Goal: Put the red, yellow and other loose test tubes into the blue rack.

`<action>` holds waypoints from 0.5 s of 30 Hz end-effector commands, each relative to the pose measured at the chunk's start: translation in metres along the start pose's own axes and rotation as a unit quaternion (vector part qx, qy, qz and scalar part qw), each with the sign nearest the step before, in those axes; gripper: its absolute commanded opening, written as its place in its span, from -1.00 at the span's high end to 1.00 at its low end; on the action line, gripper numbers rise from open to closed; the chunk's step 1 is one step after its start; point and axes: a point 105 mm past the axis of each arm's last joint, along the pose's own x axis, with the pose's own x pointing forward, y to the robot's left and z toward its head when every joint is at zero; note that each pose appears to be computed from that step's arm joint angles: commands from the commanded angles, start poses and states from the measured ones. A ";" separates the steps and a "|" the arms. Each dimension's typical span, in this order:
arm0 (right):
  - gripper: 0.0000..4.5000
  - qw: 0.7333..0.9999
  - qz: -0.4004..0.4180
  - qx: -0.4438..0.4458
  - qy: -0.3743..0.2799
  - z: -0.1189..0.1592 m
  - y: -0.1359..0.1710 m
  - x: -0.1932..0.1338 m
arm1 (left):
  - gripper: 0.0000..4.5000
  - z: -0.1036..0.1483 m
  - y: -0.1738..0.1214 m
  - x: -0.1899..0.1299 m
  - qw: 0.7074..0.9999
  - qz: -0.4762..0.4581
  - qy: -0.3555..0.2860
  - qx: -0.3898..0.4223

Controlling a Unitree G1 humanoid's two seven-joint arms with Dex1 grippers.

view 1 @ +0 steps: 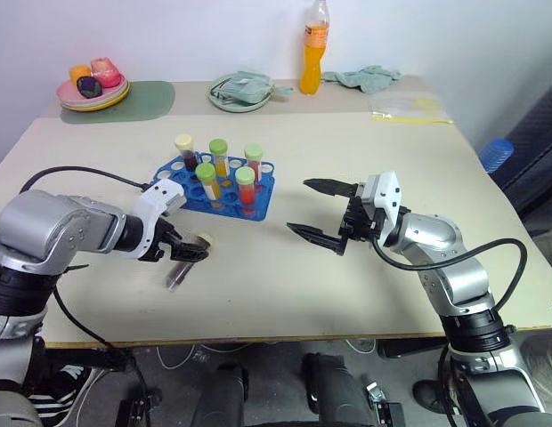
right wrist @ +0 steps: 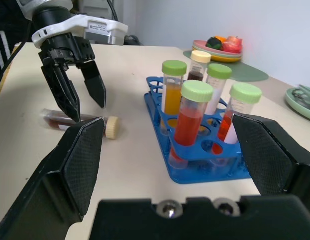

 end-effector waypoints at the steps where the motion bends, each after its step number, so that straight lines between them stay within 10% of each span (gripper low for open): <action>1: -1.00 1.000 0.001 -0.019 -0.019 0.011 0.002 0.001 | -0.94 0.006 -0.002 -0.002 1.000 0.000 0.010 0.000; 12: -1.00 1.000 -0.006 -0.021 -0.017 0.010 0.001 -0.001 | -0.94 -0.018 0.004 0.008 0.999 0.016 0.042 -0.030; 15: -1.00 1.000 -0.006 -0.023 -0.017 0.010 0.000 0.000 | -0.58 -0.027 -0.001 0.015 0.998 0.001 0.056 -0.039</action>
